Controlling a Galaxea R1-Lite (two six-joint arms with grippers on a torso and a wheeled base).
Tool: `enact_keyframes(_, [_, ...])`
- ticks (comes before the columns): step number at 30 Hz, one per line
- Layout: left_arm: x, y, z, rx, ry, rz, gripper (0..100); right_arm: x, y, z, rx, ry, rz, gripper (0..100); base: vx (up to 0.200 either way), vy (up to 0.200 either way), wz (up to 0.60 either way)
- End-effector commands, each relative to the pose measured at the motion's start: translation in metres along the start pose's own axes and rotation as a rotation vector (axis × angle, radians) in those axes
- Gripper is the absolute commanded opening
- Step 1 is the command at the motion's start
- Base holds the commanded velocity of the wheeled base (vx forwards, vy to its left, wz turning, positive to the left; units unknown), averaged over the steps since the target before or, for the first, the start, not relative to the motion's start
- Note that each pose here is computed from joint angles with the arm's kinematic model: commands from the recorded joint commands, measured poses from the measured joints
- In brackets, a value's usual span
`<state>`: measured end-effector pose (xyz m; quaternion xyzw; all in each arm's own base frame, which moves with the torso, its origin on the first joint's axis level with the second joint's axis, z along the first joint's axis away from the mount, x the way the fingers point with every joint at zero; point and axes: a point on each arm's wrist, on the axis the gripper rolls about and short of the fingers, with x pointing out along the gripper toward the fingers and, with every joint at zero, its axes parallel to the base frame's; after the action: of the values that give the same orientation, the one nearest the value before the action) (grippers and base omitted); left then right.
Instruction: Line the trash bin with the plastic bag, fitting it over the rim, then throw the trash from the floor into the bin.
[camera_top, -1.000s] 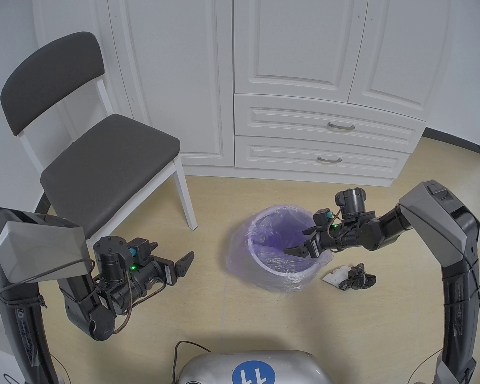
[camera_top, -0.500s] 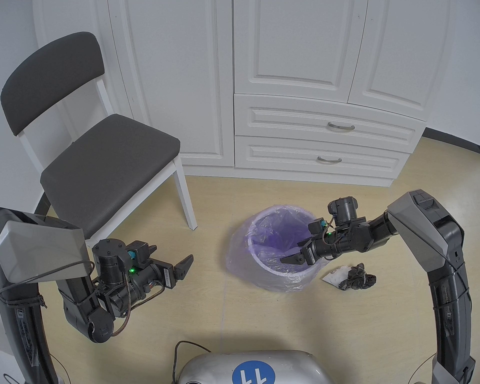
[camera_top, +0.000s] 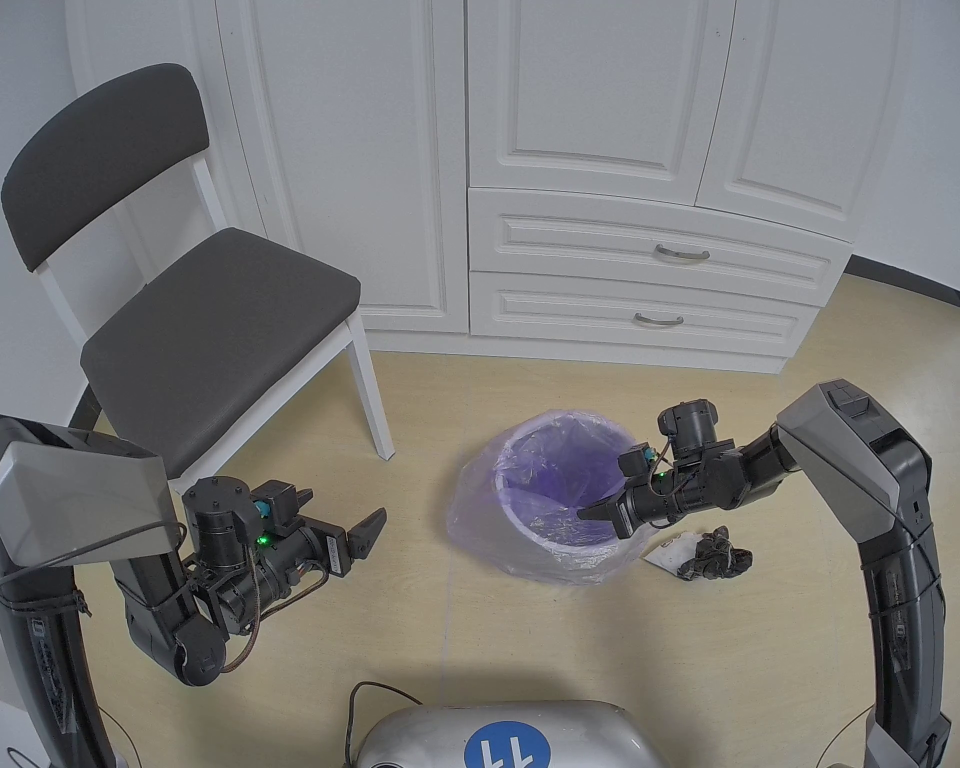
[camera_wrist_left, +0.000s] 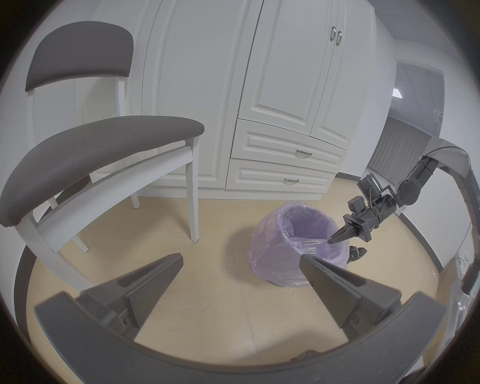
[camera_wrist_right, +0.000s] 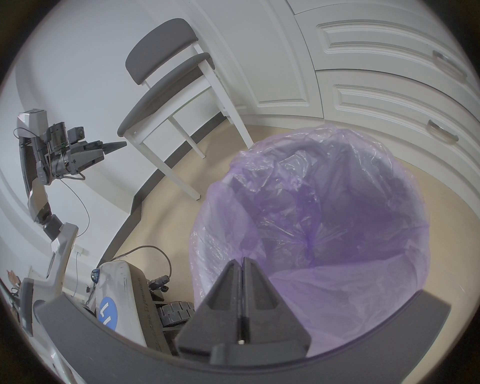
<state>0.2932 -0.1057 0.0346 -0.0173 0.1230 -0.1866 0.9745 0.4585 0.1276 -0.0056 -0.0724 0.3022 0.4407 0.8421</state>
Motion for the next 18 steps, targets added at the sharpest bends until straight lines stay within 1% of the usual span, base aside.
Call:
enact_keyframes(1, [-0.001, -0.001, -0.002, -0.001, 0.010, -0.002, 100, -0.012, 0.011, 0.006, -0.024, -0.003, 0.008, 0, 0.000, 0.000, 0.00])
enact_keyframes(8, [-0.002, -0.002, -0.003, 0.002, 0.016, -0.005, 100, -0.022, 0.032, 0.001, -0.117, 0.033, 0.041, 0, 0.000, 0.000, 0.00])
enact_keyframes(12, [-0.003, -0.002, -0.005, 0.002, 0.024, -0.004, 100, -0.022, 0.046, -0.007, -0.185, 0.065, 0.073, 0, 0.000, 0.000, 0.00])
enact_keyframes(18, [-0.002, -0.001, -0.007, 0.001, 0.031, -0.002, 100, -0.016, 0.056, -0.016, -0.224, 0.097, 0.103, 0, 0.000, 0.000, 0.00])
